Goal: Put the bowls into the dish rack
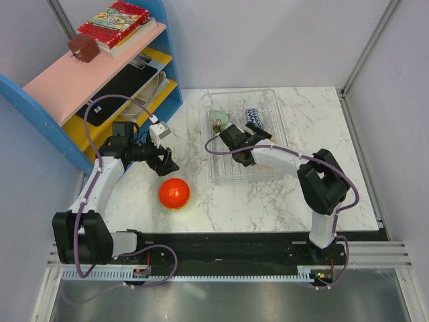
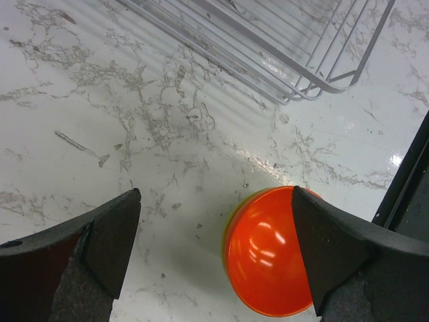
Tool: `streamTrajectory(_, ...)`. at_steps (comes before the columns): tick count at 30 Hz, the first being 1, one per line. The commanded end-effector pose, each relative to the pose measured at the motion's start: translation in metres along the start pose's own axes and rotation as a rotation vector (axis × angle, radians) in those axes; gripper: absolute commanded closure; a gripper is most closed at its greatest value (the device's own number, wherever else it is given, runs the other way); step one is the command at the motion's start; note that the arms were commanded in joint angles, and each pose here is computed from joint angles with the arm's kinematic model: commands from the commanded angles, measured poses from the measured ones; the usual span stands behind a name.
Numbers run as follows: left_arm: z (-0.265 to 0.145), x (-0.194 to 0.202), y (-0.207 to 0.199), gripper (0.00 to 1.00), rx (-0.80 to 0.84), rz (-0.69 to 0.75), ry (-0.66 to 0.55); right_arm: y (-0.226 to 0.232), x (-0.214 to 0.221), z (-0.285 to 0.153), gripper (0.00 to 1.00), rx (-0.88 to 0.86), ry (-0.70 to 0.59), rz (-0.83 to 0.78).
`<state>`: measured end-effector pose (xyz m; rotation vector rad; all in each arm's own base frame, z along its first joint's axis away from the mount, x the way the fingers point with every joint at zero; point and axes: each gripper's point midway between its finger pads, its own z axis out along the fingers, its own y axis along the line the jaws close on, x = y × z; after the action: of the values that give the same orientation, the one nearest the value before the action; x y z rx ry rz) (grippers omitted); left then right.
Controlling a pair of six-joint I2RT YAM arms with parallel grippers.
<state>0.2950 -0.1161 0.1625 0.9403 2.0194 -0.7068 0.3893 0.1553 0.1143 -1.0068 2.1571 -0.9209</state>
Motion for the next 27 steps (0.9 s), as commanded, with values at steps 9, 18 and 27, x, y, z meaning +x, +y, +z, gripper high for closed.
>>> streamTrajectory(9, -0.003, 0.040, -0.023, 0.02, 0.132, 0.163, 0.134, -0.042, 0.001, 0.019, 0.02, 0.158, 0.022, 0.054)
streamTrajectory(18, 0.003, 0.067, -0.025, 0.05, 0.146, 0.183, 0.235, -0.051, -0.022, -0.012, 0.02, 0.022, -0.097, 0.152)
streamTrajectory(27, 0.009, 0.079, -0.023, 0.17, 0.167, 0.172, 0.281, -0.069, -0.042, -0.061, 0.02, -0.148, -0.251, 0.289)
